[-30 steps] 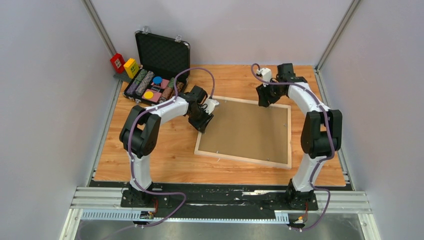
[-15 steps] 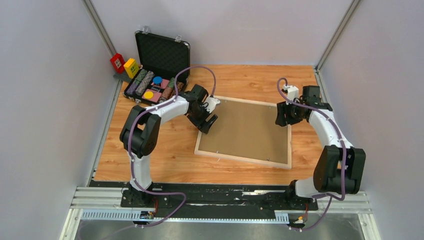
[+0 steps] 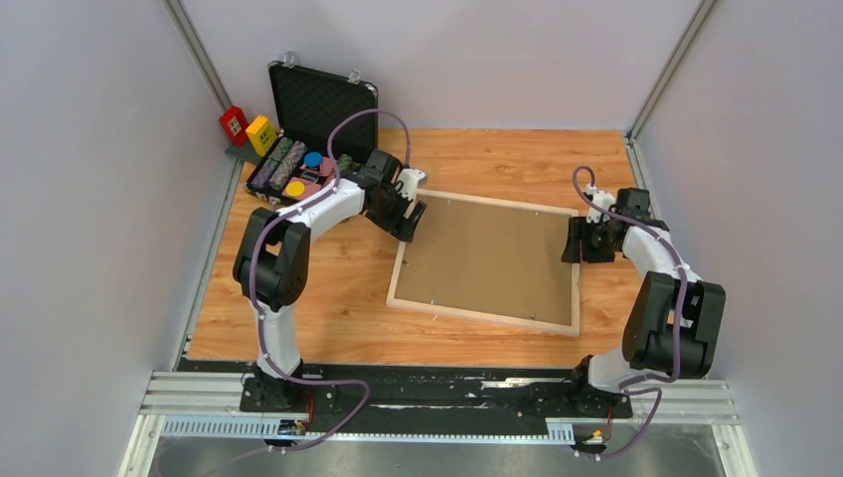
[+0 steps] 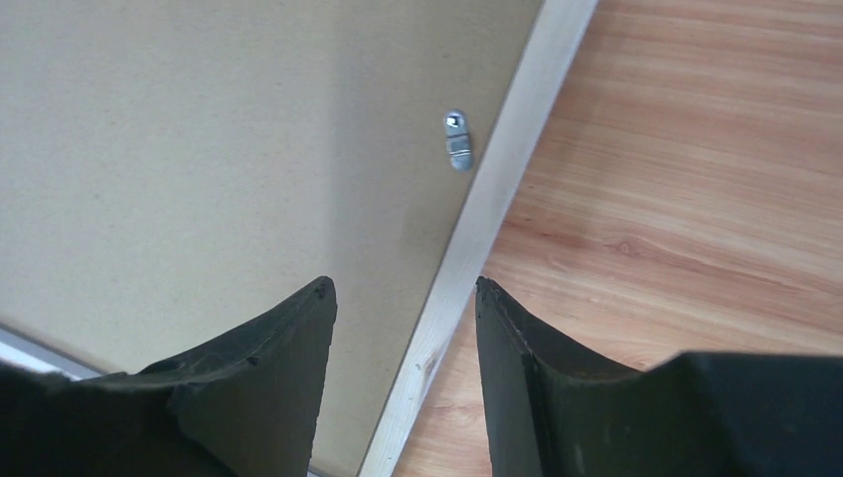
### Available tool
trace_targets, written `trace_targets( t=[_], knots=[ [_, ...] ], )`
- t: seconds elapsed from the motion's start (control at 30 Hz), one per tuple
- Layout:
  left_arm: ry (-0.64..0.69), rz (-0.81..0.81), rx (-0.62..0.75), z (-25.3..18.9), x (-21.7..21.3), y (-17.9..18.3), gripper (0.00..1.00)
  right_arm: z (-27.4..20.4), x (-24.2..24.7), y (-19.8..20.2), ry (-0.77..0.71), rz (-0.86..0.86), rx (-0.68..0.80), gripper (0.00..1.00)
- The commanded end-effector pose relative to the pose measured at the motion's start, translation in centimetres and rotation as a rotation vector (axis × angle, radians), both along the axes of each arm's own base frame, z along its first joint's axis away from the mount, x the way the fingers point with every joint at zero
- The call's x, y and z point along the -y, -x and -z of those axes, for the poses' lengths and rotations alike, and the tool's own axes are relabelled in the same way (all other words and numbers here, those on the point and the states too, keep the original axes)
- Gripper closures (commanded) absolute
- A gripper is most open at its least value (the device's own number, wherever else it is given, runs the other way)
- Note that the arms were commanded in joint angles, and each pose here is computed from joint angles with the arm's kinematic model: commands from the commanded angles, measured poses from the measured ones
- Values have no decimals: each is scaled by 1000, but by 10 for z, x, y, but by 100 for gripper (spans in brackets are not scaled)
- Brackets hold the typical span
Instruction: Put the photo into the frame
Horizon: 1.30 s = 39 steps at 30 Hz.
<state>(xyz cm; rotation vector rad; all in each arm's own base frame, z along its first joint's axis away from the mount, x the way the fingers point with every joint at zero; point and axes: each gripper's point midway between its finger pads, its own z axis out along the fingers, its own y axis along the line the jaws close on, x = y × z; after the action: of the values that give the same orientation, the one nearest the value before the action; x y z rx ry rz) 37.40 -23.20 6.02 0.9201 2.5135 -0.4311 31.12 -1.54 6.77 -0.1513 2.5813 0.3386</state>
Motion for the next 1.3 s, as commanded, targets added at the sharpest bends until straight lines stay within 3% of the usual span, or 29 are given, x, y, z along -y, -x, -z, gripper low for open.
trace_targets(
  t=[0.0,0.3,0.57,0.77,1.03,1.27],
  knots=[
    [44,-50,63,-20,2,-15,14,6,20,-15,33,68,6,48],
    [46,-58,72,-23,0,-24,14,27,33,-23,45,85,-49,56],
    [84,-136,-12,-11,-7,-35,15,28,29,-38,0,66,-45,84],
    [124,-216,-90,-4,-13,-47,16,31,27,-54,-31,49,-43,95],
    [159,-257,-175,15,-7,-41,20,28,6,-71,-83,-25,-21,99],
    [172,-314,-160,21,-9,-39,25,30,-19,-79,-109,-95,-22,98]
  ],
)
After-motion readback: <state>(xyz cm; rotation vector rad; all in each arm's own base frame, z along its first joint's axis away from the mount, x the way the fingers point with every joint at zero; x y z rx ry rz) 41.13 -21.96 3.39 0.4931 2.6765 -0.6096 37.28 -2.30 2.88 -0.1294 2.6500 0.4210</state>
